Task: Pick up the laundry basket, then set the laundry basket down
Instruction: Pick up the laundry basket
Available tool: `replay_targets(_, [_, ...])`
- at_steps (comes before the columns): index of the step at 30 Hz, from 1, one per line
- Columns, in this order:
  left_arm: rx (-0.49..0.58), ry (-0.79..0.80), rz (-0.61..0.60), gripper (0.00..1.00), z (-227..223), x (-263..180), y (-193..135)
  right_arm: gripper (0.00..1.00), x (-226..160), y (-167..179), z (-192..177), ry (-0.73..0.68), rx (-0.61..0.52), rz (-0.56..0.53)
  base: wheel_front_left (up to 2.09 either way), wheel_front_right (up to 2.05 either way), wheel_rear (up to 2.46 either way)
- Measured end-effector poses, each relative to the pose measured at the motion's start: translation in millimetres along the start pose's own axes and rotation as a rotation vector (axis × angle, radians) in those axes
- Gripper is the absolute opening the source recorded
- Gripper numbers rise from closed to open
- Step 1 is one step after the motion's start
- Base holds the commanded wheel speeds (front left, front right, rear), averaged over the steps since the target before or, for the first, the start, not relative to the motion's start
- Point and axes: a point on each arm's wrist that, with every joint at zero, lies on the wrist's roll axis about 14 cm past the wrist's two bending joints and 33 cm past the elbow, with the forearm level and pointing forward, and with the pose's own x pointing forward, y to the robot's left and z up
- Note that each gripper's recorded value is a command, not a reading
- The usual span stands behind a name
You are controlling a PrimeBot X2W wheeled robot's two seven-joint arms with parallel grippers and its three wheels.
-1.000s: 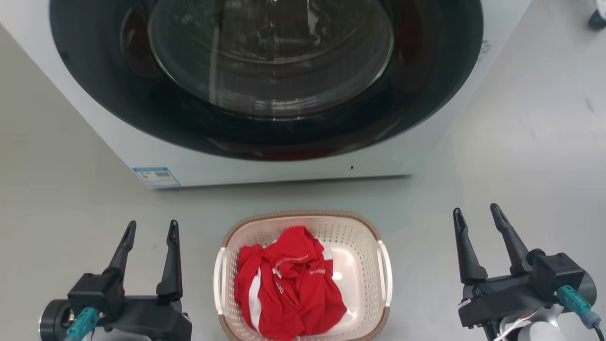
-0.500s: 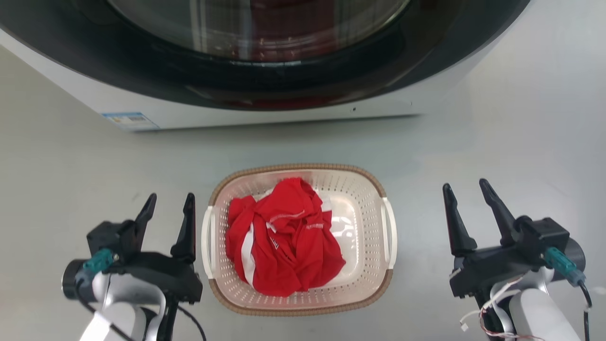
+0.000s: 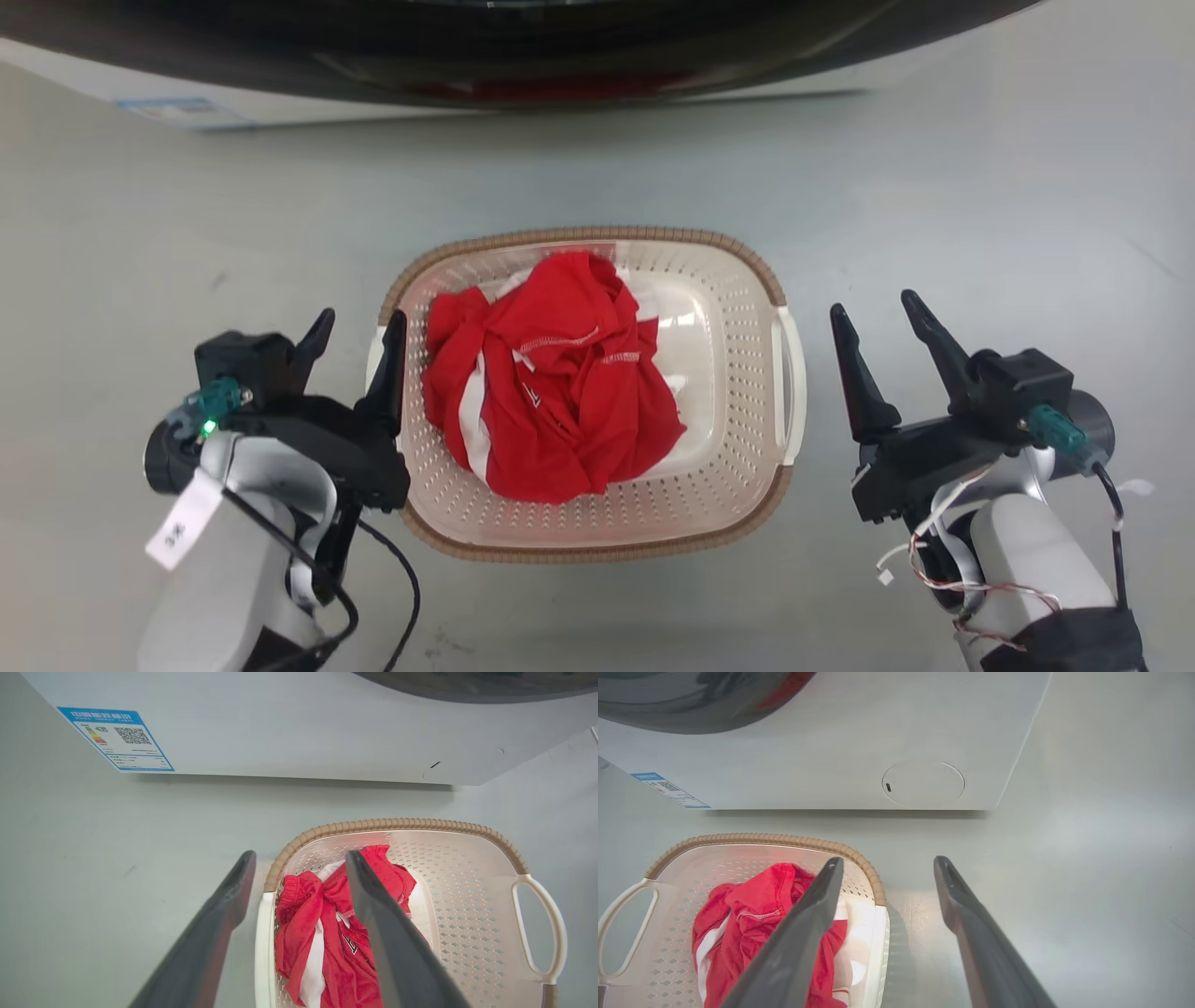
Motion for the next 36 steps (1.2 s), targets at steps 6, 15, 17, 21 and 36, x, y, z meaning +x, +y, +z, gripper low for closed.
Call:
replay_targets(6, [-0.014,0.122,0.019,1.0,-39,21,16,1.0,17,1,-40,0.099,0.014,0.018,0.0,0.0,0.0])
replay_targets(15, [-0.041,0.278,0.052,1.0,-93,31,35,1.0,27,7,-88,0.211,0.029,0.048,0.0,0.0,0.0])
replay_targets(17, [-0.04,0.304,0.051,1.0,-101,33,36,1.0,29,7,-95,0.232,0.029,0.05,0.0,0.0,0.0])
replay_targets(21, [-0.043,0.335,0.048,1.0,-110,38,36,1.0,34,5,-105,0.258,0.029,0.05,0.0,0.0,0.0])
replay_targets(36, [-0.075,0.393,0.054,0.0,-125,42,35,0.0,44,20,-124,0.323,0.042,0.098,0.0,0.0,0.0])
